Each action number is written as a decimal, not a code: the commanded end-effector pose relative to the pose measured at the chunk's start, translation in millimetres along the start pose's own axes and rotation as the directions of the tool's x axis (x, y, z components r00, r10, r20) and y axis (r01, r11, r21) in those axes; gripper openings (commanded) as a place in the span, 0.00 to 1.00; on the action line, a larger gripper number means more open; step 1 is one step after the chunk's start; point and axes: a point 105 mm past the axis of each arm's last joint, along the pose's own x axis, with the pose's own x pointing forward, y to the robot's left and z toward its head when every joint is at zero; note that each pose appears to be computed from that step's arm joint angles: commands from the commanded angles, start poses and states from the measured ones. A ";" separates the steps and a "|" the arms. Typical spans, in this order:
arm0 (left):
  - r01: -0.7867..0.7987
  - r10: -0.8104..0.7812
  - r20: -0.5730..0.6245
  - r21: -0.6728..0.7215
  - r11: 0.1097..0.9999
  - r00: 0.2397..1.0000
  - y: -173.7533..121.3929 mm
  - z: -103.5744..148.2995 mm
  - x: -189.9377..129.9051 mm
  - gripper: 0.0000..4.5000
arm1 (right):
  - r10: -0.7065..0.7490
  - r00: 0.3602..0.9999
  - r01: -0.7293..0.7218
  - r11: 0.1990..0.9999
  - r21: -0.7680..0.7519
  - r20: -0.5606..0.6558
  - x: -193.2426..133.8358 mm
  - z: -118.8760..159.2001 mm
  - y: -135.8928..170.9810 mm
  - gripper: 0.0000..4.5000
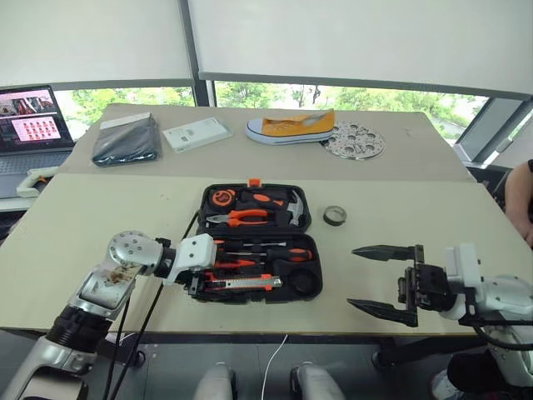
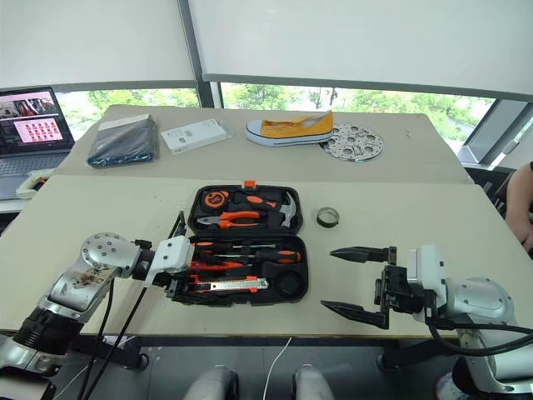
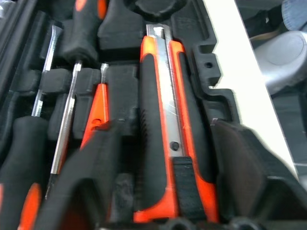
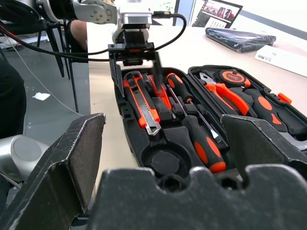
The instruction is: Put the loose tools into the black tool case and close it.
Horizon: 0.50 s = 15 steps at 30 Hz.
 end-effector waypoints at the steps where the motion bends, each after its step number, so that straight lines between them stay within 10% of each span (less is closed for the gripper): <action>1: -0.073 0.076 0.211 -0.022 0.997 0.974 9.9 20.4 -5.7 0.99 | 0.016 1.000 -0.016 0.999 -0.029 0.023 2.8 9.2 -0.3 1.00; 5: -0.085 0.116 0.363 -0.100 0.991 0.925 14.5 31.0 -26.2 0.99 | 0.014 1.000 -0.014 1.000 -0.024 0.023 3.4 7.9 -1.5 1.00; 15: -0.023 0.028 0.250 -0.023 0.999 0.968 -3.8 8.3 -7.7 0.28 | -0.007 0.999 0.007 1.000 -0.006 0.041 10.5 3.0 -4.6 1.00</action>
